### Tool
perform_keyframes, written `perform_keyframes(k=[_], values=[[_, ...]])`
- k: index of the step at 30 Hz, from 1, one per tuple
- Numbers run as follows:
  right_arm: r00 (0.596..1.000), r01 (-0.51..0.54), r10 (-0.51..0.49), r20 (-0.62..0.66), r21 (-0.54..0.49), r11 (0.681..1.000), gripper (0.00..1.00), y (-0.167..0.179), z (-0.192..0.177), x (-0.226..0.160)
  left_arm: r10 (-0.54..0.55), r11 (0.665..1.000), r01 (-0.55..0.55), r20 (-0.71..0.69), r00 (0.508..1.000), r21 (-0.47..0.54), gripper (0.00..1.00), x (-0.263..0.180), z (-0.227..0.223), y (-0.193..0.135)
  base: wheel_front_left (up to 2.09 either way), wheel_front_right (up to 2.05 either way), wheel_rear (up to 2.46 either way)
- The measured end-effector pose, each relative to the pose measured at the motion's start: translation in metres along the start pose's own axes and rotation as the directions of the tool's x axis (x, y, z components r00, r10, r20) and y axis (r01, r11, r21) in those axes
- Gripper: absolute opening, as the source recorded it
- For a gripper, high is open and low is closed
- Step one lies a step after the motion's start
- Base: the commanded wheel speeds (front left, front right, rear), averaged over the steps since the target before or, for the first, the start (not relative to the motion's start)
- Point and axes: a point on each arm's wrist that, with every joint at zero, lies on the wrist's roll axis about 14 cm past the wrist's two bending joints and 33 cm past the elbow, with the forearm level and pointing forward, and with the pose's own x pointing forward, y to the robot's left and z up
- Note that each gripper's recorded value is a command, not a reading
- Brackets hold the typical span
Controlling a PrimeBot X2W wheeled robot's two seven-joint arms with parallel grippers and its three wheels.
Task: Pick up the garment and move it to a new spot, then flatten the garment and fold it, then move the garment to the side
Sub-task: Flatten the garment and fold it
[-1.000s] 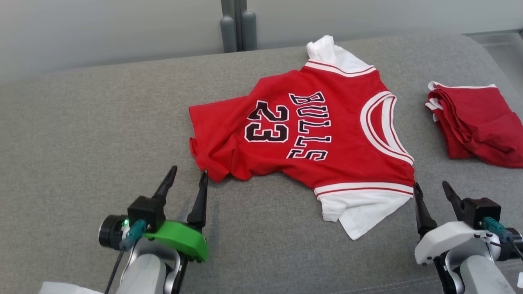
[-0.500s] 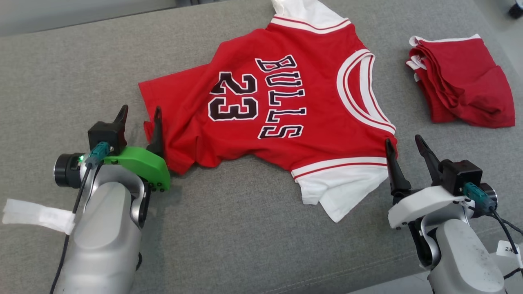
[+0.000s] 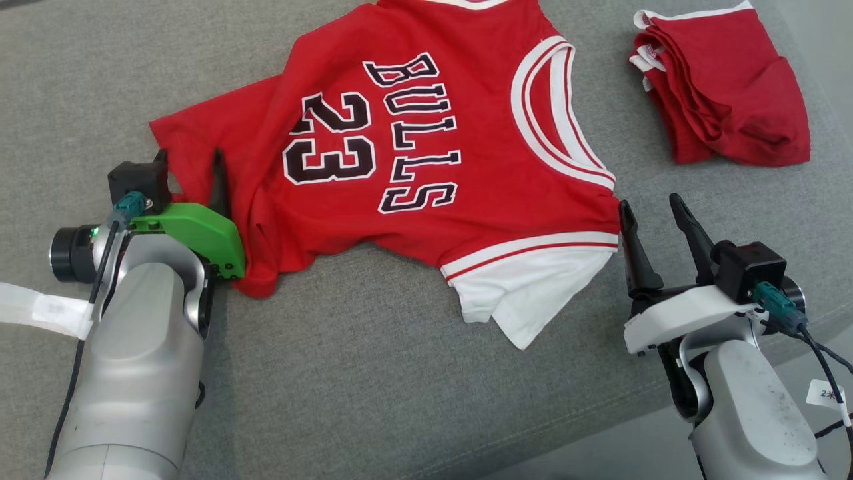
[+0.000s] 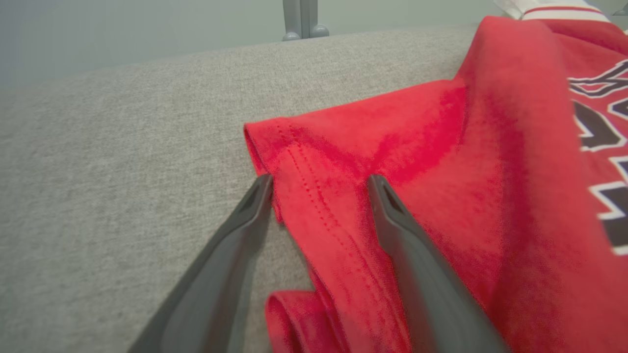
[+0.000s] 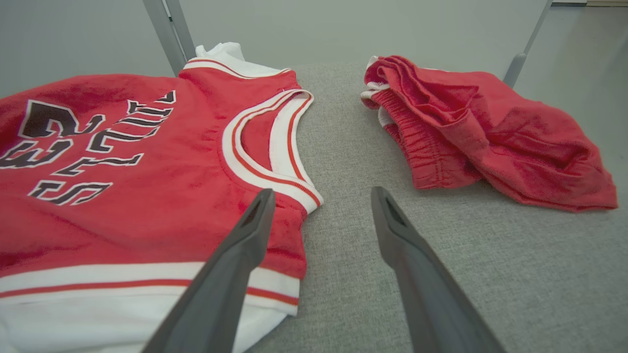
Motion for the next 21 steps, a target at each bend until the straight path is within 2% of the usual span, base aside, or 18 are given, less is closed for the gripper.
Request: perform_keyframes(k=[1,4,15,21], values=[[1.0,0.007,-0.007,-0.004,0.0,1.0,1.0,-0.002,-0.001,0.0,-0.001,1.0,0.001,0.002,1.0,-0.001,0.0,0.003,0.001,0.0,0.0,0.0,0.0],[1.0,0.02,-0.02,-0.012,-0.001,1.0,1.0,-0.006,-0.005,-0.001,-0.006,1.0,0.006,0.014,1.0,0.001,0.0,0.007,0.004,-0.001,0.0,0.0,0.0],[1.0,0.007,-0.007,-0.03,0.009,1.0,1.0,0.001,-0.013,0.005,0.013,0.998,-0.028,0.227,0.974,0.064,0.0,0.022,0.078,0.017,0.0,0.0,0.0],[0.999,0.002,-0.002,-0.032,0.015,1.0,1.0,0.004,-0.014,0.006,0.042,0.993,-0.072,0.289,0.957,0.095,0.0,0.031,0.112,0.032,0.0,0.0,0.0]])
